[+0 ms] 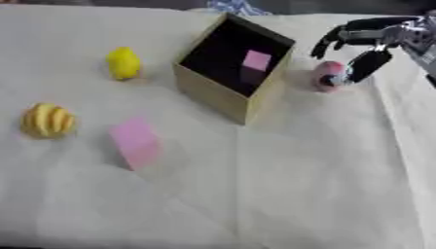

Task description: Pick up objects on the table and place them in the box.

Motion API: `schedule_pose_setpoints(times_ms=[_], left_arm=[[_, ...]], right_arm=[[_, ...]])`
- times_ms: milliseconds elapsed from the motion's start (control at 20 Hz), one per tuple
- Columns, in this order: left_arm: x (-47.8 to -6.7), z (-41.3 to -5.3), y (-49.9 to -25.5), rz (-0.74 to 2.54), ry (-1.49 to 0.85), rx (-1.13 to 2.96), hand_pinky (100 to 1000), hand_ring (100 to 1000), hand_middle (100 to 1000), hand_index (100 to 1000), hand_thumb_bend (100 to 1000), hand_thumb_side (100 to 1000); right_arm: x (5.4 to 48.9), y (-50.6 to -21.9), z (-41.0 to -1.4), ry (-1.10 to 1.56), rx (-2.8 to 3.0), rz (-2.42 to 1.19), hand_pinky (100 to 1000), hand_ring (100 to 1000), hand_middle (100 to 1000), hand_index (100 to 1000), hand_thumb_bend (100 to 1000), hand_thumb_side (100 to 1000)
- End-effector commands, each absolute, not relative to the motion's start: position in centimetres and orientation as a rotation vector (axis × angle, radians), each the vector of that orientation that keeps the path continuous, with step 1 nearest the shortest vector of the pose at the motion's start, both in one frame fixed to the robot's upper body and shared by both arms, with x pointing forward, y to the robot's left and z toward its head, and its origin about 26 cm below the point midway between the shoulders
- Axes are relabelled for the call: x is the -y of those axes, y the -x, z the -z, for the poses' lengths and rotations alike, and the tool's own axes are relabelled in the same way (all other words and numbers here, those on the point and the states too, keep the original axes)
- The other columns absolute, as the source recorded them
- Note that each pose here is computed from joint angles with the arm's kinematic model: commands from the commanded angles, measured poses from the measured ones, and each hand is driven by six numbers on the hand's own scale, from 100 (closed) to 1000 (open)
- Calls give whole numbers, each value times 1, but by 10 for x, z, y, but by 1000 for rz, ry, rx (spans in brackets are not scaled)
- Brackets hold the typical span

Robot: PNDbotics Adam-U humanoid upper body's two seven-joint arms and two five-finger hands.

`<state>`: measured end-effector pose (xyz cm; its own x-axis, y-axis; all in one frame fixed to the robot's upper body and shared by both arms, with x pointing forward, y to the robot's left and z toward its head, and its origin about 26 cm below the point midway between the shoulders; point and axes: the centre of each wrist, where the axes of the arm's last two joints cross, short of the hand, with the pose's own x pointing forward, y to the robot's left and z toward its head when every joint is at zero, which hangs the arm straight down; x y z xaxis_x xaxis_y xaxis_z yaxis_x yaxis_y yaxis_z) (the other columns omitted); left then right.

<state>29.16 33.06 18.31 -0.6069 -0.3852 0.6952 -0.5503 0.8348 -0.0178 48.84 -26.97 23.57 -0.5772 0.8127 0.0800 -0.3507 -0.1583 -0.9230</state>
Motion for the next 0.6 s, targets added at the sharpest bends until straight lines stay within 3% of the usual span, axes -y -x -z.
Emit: schedule_pose_setpoints(times_ms=[50,600], left_arm=[[-332,-193,-290,-286,-686,2330,733,707,662,796,401,644],[-332,-193,-291,-290,-674,2334,732,709,663,796,398,647]], right_arm=[[280,-490,-249,652,1311,-1824,877,948,749,855,394,331],[293,-492,-249,730,1321,-1813,875,944,750,853,417,313]])
